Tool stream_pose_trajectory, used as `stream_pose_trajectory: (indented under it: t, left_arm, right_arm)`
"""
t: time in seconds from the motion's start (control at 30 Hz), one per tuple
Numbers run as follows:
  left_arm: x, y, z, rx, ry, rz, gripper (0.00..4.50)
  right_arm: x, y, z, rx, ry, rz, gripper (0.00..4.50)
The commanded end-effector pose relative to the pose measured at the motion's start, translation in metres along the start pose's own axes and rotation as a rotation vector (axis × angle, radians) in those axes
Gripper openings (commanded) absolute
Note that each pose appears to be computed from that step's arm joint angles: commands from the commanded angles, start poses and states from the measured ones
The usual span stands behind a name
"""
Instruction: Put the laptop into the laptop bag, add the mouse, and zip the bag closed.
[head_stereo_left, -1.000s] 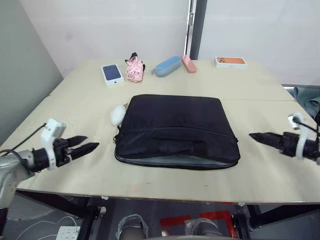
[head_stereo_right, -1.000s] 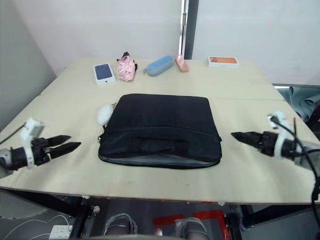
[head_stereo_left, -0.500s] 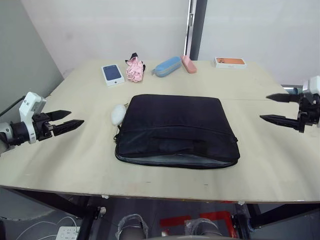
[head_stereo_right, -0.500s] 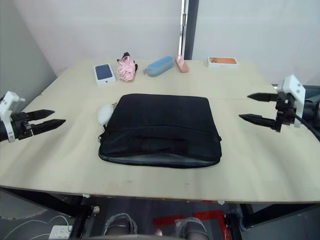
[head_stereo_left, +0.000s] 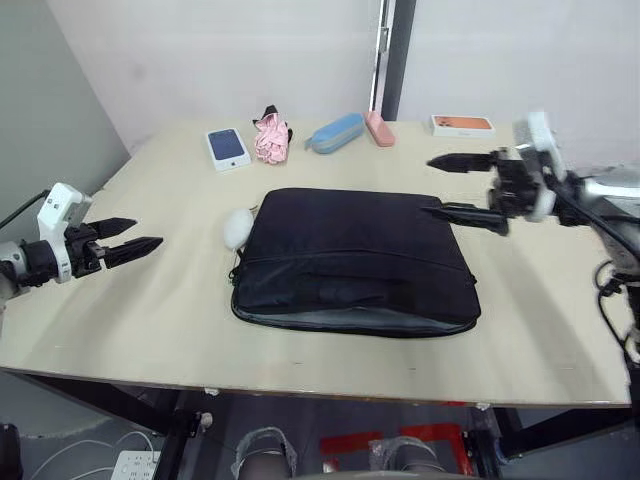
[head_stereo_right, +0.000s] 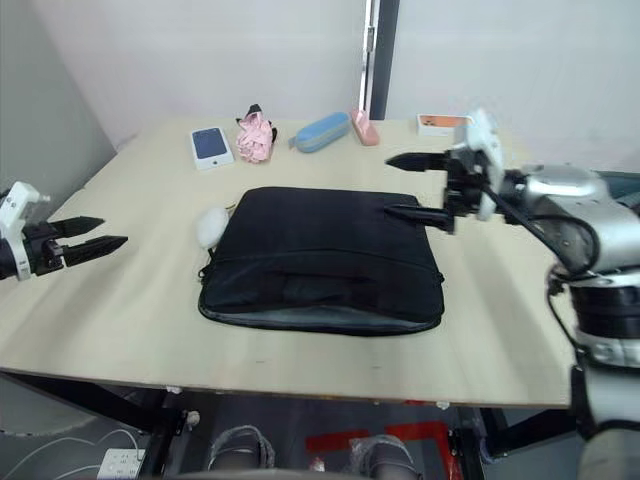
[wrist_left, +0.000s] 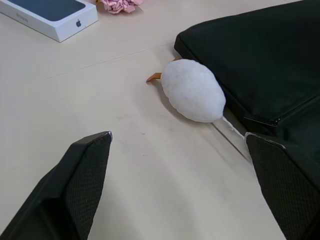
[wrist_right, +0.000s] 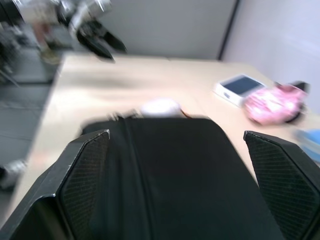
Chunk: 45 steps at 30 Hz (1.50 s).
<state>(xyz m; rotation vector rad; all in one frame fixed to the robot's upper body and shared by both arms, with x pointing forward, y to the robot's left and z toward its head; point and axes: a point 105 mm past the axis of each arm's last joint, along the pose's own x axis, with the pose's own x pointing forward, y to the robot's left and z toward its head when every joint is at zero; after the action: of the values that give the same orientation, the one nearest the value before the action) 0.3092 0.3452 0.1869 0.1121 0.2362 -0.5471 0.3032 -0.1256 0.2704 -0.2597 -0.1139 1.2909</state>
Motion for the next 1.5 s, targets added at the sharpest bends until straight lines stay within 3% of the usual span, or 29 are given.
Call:
stream_pose_trajectory:
  t: [0.03,0.23,0.27,0.6,0.67,0.8,0.9,1.23,1.5]
  left_arm:
    - [0.000,0.001,0.011,0.033,-0.037,0.009,4.47]
    - [0.000,-0.002,0.005,0.023,-0.040,0.010,4.47]
    - [0.000,-0.003,0.004,0.020,-0.040,0.008,4.50]
    - [0.004,-0.016,0.004,0.016,-0.038,-0.017,4.50]
    - [0.005,-0.016,0.005,0.016,-0.037,-0.016,4.50]
    - [0.009,-0.021,0.008,0.013,-0.036,-0.036,4.50]
    - [0.013,-0.022,0.009,0.015,-0.030,-0.043,4.50]
    - [0.036,-0.024,0.016,-0.036,-0.034,-0.087,4.50]
    - [0.078,-0.011,0.009,-0.136,-0.068,-0.041,4.50]
  right_arm:
    - [0.031,0.008,-0.011,-0.009,0.028,0.007,4.50]
    - [0.067,0.016,-0.039,-0.030,0.041,0.066,4.50]
    - [0.071,0.014,-0.041,-0.029,0.032,0.069,3.96]
    - [0.110,0.023,-0.088,-0.023,0.015,0.130,0.51]
    - [0.113,0.023,-0.097,-0.019,0.023,0.125,0.03]
    - [0.107,0.042,-0.149,-0.046,0.162,0.177,0.03]
    - [0.100,0.038,-0.172,-0.061,0.222,0.133,0.03]
    - [0.090,0.037,-0.186,0.037,0.195,0.066,0.03]
    - [0.088,0.044,-0.187,0.031,0.218,0.088,0.03]
